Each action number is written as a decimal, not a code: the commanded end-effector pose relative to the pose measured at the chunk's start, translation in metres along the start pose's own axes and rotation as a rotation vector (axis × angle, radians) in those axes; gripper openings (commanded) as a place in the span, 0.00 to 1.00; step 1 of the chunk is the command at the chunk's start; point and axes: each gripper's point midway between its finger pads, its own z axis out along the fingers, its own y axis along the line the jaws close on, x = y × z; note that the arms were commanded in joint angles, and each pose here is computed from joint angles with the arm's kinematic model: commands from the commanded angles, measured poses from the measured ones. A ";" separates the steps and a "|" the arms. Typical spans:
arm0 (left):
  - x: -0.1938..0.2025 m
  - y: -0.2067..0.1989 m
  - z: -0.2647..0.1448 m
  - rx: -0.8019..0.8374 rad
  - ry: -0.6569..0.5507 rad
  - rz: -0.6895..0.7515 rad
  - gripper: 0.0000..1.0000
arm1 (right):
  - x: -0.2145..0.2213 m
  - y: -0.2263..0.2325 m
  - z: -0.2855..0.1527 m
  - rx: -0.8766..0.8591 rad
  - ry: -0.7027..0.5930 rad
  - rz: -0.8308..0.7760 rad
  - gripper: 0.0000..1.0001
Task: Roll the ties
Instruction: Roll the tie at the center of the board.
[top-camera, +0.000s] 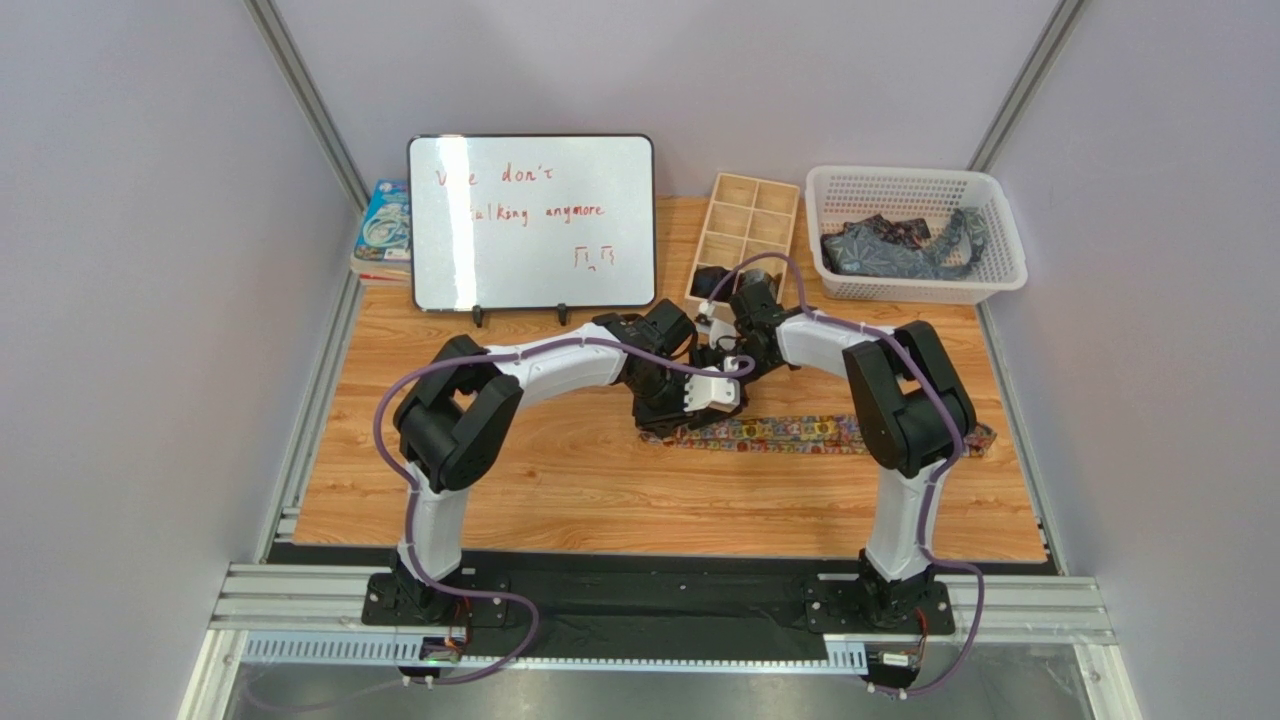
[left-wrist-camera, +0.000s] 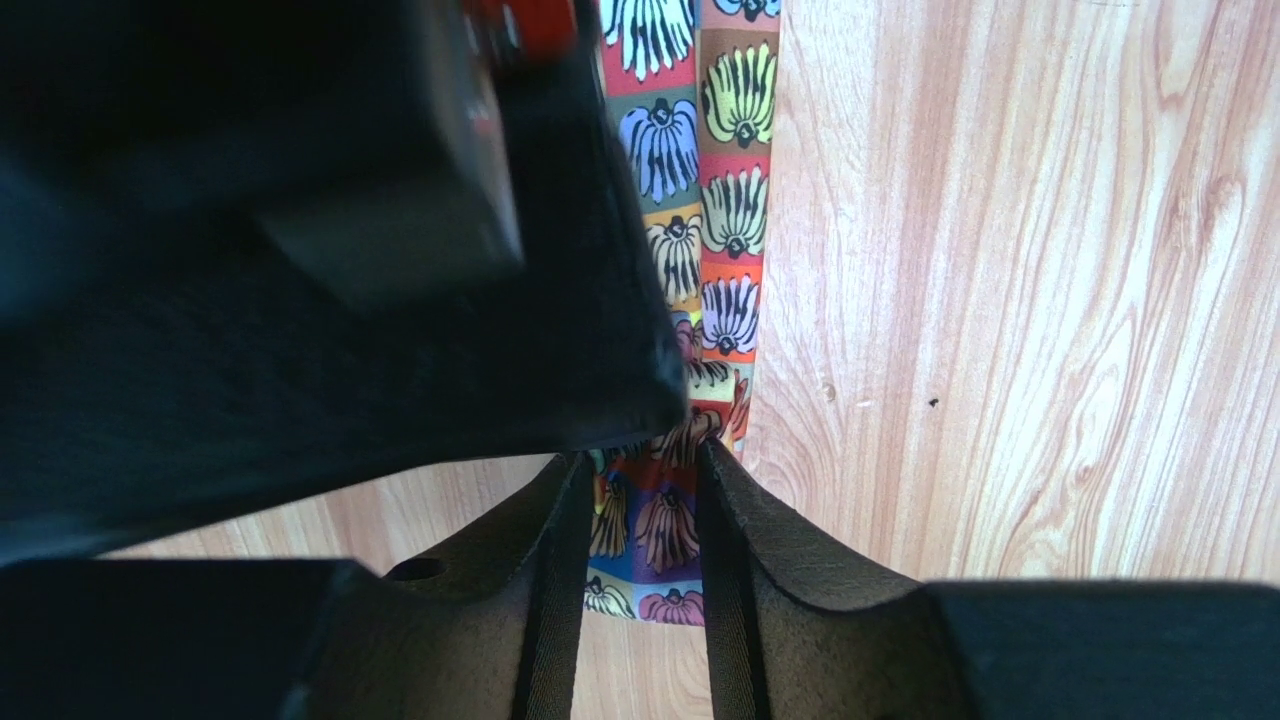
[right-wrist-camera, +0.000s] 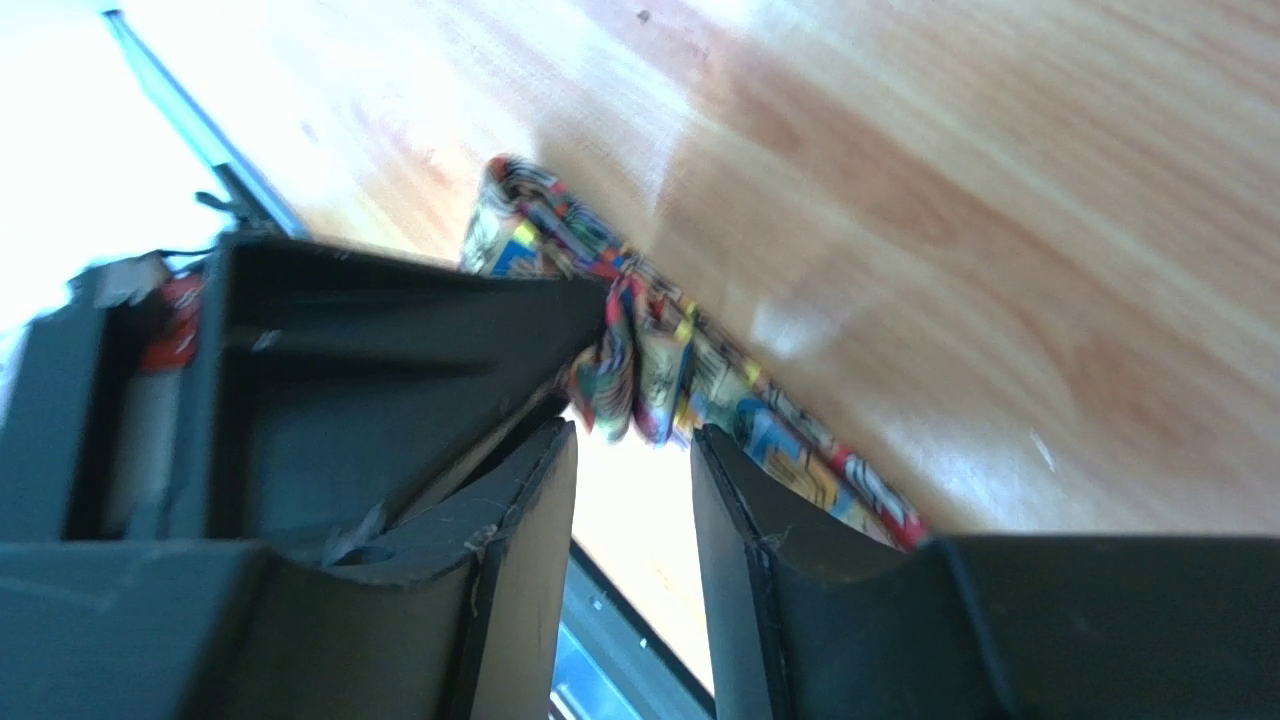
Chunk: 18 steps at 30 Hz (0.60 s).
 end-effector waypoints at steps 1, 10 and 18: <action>0.003 -0.008 0.006 0.034 0.009 0.020 0.38 | -0.005 -0.003 0.017 0.042 -0.012 -0.021 0.38; 0.002 -0.009 0.006 0.031 0.004 0.010 0.38 | -0.004 0.001 0.022 -0.014 -0.012 0.046 0.23; -0.008 0.013 -0.037 -0.056 -0.108 -0.088 0.70 | 0.008 -0.016 0.021 0.015 0.029 0.068 0.00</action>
